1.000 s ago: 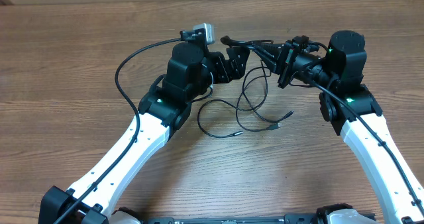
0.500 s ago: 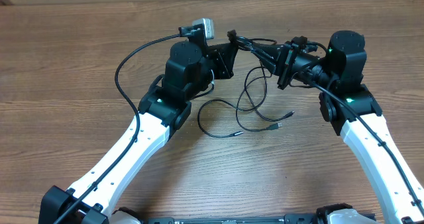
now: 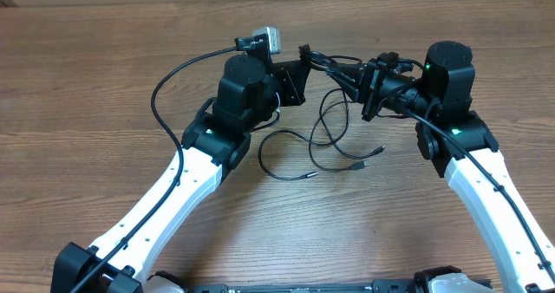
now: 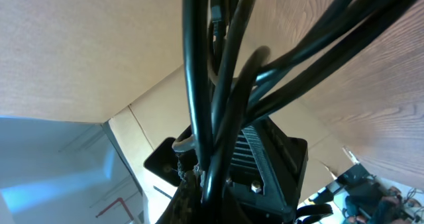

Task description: Untangle cables

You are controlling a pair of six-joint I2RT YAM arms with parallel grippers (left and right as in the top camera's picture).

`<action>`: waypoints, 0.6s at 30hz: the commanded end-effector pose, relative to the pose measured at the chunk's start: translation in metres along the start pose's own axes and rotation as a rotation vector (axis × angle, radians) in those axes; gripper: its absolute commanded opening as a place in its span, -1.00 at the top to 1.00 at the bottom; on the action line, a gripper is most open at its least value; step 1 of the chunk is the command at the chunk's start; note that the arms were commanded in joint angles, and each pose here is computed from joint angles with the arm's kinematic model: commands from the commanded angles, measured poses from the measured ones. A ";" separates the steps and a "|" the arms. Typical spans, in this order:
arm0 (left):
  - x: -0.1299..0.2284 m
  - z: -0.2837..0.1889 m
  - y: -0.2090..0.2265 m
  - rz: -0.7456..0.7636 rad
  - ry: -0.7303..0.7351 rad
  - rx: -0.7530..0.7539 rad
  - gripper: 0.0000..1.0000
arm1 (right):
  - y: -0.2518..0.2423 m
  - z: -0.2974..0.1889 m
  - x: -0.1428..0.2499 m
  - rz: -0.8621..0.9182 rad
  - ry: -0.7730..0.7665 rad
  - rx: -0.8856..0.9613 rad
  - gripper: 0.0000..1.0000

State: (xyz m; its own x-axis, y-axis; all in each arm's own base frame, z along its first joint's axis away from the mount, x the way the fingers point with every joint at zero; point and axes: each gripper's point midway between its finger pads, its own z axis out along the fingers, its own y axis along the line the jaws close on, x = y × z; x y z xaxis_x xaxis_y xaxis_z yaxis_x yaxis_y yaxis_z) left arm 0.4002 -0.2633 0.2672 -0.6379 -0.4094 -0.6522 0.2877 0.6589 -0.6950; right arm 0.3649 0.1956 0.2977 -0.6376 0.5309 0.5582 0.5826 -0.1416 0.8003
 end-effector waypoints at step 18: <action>-0.014 -0.026 0.106 -0.240 -0.011 -0.358 0.92 | 0.018 -0.006 0.004 -0.098 0.015 -0.047 0.93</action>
State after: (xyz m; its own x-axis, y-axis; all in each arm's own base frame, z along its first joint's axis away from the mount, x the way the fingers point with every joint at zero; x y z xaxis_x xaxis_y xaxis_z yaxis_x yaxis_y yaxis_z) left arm 0.4188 -0.1693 0.2050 -0.6537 -0.5696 -0.4983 -0.1352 0.7357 -0.6636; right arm 0.3673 0.1958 0.3031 -0.6785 0.5261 0.5127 0.5339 -0.1263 0.8361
